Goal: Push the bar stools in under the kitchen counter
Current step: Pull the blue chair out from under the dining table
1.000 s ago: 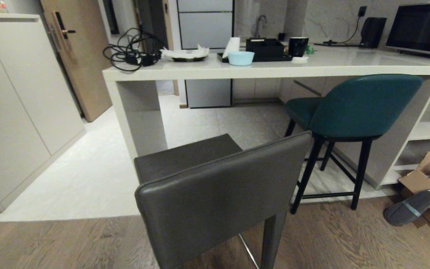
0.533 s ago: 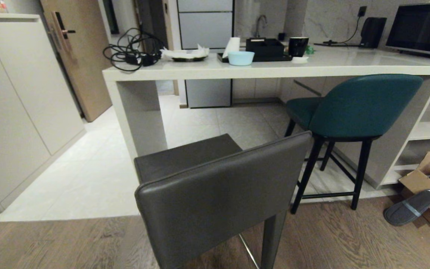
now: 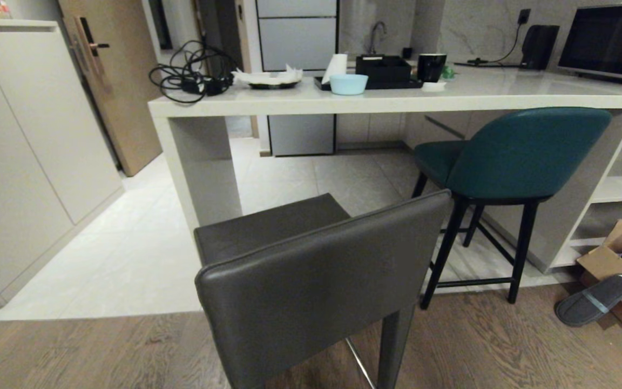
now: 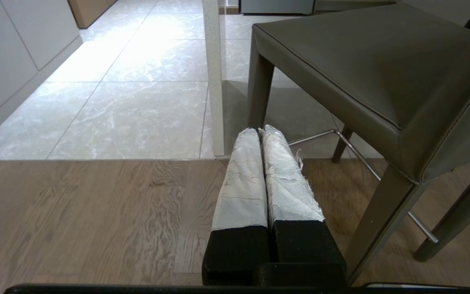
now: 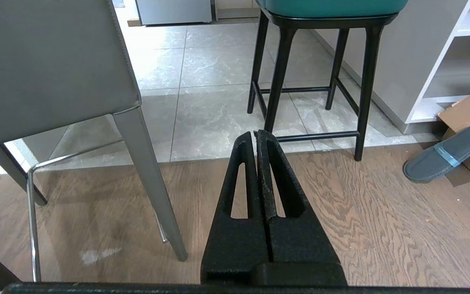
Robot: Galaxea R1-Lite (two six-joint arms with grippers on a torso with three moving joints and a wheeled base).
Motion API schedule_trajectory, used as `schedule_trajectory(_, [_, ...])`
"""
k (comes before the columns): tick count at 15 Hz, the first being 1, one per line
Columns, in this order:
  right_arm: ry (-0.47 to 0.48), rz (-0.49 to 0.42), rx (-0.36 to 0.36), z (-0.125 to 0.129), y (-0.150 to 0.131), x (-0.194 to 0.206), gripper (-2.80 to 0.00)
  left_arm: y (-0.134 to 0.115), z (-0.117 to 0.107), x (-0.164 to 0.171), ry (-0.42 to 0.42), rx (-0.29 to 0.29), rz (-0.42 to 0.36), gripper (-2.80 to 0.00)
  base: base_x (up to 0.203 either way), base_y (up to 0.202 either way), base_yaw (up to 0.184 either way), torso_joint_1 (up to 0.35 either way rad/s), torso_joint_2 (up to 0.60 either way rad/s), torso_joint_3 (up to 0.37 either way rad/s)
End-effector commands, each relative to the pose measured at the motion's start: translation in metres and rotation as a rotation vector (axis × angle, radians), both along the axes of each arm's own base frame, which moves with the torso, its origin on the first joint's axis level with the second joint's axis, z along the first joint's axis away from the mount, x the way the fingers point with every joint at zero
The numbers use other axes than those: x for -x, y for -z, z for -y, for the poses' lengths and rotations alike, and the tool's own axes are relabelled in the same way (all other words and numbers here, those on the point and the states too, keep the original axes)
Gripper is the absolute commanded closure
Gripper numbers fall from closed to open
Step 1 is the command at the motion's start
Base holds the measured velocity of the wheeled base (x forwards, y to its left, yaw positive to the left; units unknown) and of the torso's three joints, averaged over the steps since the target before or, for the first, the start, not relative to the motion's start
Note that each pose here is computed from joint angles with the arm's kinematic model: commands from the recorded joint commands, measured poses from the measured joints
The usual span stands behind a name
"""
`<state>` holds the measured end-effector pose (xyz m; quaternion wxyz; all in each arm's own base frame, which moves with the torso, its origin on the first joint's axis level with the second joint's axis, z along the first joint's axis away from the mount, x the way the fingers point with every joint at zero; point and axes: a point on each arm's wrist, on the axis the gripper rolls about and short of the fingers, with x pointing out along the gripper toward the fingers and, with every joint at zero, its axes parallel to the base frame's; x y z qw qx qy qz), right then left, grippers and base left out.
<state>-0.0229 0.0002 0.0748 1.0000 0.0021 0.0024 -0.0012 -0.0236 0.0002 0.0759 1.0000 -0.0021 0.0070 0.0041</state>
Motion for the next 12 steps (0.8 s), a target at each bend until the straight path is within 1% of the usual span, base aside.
schedule_trajectory(1, [-0.001,0.0,0.0,0.0,0.0,0.0,0.0,0.0,0.0,-0.0001,0.0,0.002,-0.001,0.0,0.0,0.0,0.0,0.0,0.0,0.0])
schedule_trajectory(10, [-0.001,-0.001,0.0,0.0,0.0,-0.0001,0.0,0.0,0.0,-0.0001,-0.002,0.002,-0.001,0.0,0.0,0.0,0.0,0.0,0.0,0.0])
schedule_trajectory(12, [-0.001,-0.001,0.0,0.0,0.0,-0.0001,0.0,0.0,0.0001,-0.0001,-0.003,0.002,-0.001,0.0,0.001,-0.138,-0.003,0.006,0.0,0.003])
